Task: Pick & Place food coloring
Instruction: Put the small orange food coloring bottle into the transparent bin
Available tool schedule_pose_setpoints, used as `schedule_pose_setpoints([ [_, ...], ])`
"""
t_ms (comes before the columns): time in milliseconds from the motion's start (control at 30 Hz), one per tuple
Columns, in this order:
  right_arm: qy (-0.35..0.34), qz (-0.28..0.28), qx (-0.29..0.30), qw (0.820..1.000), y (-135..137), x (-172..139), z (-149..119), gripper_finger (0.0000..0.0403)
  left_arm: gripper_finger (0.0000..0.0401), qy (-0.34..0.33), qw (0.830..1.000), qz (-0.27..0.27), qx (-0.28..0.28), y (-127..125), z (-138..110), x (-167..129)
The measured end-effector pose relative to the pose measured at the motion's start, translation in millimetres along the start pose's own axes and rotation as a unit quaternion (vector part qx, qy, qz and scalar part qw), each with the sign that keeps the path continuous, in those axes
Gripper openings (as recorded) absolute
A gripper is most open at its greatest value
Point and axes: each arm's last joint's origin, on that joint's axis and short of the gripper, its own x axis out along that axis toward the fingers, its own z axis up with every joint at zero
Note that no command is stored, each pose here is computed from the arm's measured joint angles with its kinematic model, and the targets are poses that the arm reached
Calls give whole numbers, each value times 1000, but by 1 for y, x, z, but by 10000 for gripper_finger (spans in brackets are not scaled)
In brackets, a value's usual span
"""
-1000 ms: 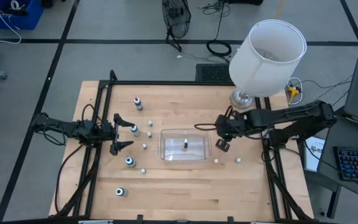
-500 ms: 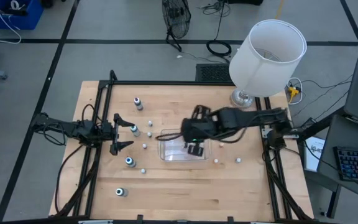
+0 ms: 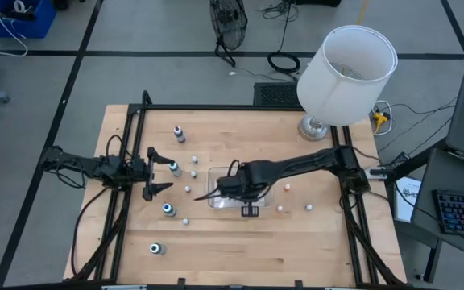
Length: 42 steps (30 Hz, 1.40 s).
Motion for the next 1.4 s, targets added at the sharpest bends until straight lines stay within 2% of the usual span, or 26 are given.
schedule_pose_setpoints([
  [367, -9, 43, 0, 999, -17, 49, -5, 40, 390, 0, 1000, 0, 0, 0, 0, 0],
  [633, -40, 45, 1, 998, -25, 57, 0, 40, 390, 0, 1000, 0, 0, 0, 0, 0],
  [900, -36, 42, 7, 998, -28, 62, -3, 43, 390, 0, 1000, 0, 0, 0, 0, 0],
  [1167, -36, 42, 25, 998, -28, 62, -3, 155, 390, 0, 1000, 0, 0, 0, 0, 0],
  [1267, -35, 42, 34, 998, -28, 62, -3, 173, 390, 0, 1000, 0, 0, 0, 0, 0],
  [1400, -31, 45, 38, 998, -28, 54, -7, 177, 390, 0, 1000, 0, 0, 0, 0, 0],
])
